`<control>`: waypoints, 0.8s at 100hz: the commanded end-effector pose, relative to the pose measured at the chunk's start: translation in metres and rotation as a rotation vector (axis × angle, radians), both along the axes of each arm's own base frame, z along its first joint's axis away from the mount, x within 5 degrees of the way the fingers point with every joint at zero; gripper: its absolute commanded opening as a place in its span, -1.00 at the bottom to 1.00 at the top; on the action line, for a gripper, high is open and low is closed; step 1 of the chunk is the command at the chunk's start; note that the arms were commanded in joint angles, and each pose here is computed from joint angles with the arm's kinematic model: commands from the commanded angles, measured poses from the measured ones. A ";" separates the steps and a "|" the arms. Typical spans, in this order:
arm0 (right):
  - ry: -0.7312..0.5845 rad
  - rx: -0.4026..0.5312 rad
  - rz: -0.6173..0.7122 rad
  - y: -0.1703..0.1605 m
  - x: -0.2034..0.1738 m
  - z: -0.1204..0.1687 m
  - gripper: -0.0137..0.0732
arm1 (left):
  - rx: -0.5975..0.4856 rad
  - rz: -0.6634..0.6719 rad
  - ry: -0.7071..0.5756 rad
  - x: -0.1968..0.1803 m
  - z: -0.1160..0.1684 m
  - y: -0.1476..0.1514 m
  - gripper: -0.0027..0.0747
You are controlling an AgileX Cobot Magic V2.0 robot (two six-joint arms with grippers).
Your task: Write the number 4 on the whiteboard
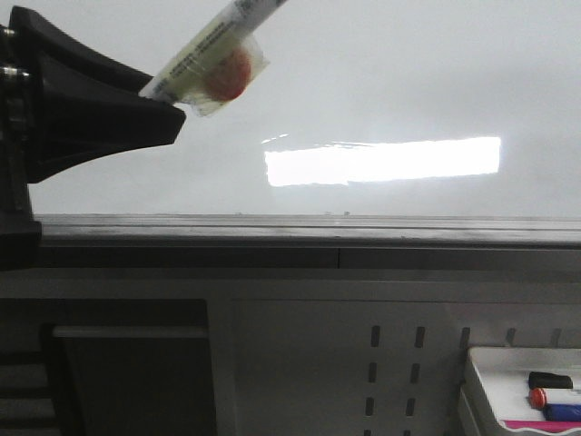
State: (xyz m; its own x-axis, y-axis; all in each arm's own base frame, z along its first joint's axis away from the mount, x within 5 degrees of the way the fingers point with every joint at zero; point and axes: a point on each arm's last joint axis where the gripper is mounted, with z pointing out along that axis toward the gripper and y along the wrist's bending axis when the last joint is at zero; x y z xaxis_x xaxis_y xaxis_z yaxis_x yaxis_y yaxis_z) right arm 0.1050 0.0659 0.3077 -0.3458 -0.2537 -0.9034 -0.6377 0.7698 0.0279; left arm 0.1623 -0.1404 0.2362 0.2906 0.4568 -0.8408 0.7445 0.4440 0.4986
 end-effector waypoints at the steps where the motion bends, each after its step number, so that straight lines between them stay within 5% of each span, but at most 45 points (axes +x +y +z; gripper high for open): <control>1: -0.059 0.031 0.030 0.010 0.012 0.018 -0.83 | -0.064 -0.082 -0.103 -0.006 0.019 -0.005 -0.98; 12: -0.055 0.001 0.131 0.026 0.020 0.023 -0.67 | -0.018 -0.126 -0.131 -0.009 0.017 -0.007 -0.98; 34: -0.072 0.001 0.288 0.064 0.028 0.035 0.19 | 0.012 -0.154 -0.149 -0.011 0.016 -0.008 -0.98; 70: -0.041 -0.025 0.313 0.100 0.056 0.029 0.19 | 0.009 -0.157 -0.150 -0.011 0.016 -0.008 -0.98; 80: -0.010 -0.044 0.314 0.105 0.061 0.021 -0.05 | 0.009 -0.157 -0.150 -0.011 0.016 -0.008 -0.98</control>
State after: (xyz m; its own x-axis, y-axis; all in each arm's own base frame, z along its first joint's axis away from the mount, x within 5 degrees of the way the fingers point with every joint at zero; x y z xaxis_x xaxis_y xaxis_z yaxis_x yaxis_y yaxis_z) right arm 0.1596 0.1674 0.3157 -0.2605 -0.4369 -0.8610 -0.8610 0.5085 0.0024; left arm 0.1532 -0.1439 0.2354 0.4365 0.4948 -0.7515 0.7356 0.2846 0.6147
